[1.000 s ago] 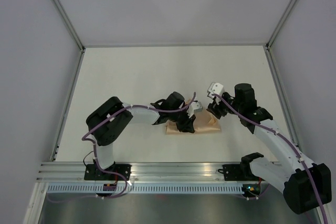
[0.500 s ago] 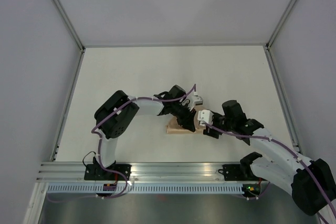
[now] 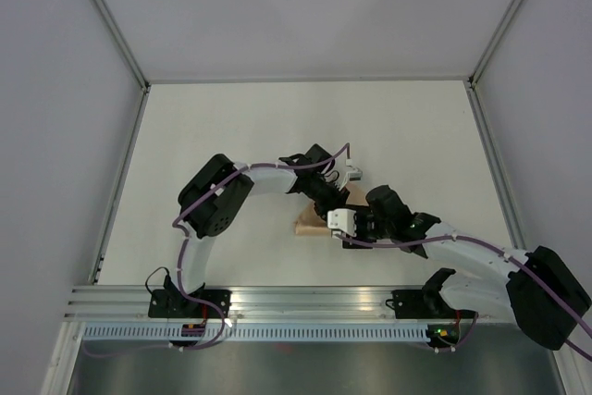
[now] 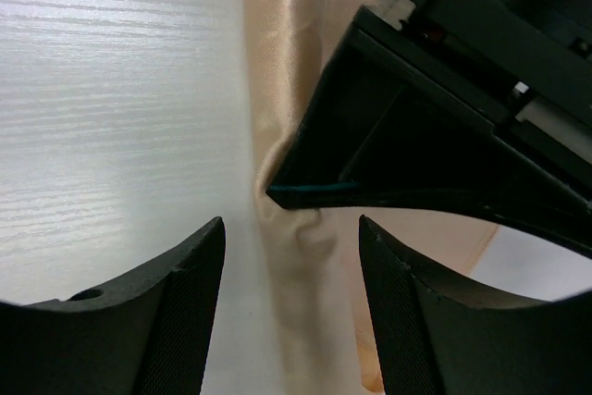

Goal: Fold the napkin, place the utensils inside, and roll it up
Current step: Roll the napkin at the center of the board.

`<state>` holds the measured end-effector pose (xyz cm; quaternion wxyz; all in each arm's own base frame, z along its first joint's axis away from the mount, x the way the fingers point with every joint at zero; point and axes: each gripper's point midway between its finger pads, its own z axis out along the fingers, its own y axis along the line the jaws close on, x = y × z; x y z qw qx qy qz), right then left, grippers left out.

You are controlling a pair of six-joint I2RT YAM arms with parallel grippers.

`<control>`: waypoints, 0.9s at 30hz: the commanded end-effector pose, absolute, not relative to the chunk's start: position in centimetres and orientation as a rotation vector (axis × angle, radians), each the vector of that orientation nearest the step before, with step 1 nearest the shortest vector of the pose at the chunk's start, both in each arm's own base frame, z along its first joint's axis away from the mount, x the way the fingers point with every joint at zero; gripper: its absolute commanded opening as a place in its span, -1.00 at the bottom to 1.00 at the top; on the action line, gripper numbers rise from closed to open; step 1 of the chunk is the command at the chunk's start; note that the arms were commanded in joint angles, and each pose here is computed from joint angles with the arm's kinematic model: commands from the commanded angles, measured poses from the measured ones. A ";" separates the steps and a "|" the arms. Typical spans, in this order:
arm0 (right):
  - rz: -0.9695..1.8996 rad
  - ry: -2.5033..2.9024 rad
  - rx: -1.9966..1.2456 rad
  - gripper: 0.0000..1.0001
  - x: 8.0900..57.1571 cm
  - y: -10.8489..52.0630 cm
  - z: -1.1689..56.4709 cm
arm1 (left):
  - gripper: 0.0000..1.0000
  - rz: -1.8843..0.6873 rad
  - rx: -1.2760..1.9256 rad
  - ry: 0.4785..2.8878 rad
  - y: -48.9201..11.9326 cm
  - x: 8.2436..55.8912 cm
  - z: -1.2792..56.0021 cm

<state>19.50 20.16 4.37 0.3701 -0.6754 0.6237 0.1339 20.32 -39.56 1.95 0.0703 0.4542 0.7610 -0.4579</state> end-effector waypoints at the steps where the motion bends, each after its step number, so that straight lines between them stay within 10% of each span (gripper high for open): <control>1: 0.276 1.555 -1.740 0.30 20.3 20.8 4.2 | -0.95 -1.239 1.337 2.563 -36.6 19.1 -2.7; 12: 0.239 1.597 -1.766 -0.01 20.4 20.6 1.9 | -0.86 -1.271 1.314 2.618 -36.7 19.2 -2.5; 19: 0.234 1.629 -1.764 -0.73 20.0 20.0 0.8 | -0.35 -1.283 1.243 2.598 -37.2 20.3 -0.9; 27: 0.358 1.696 -1.788 -0.89 19.1 19.7 0.4 | -0.03 -1.336 0.955 2.464 -37.7 24.6 4.6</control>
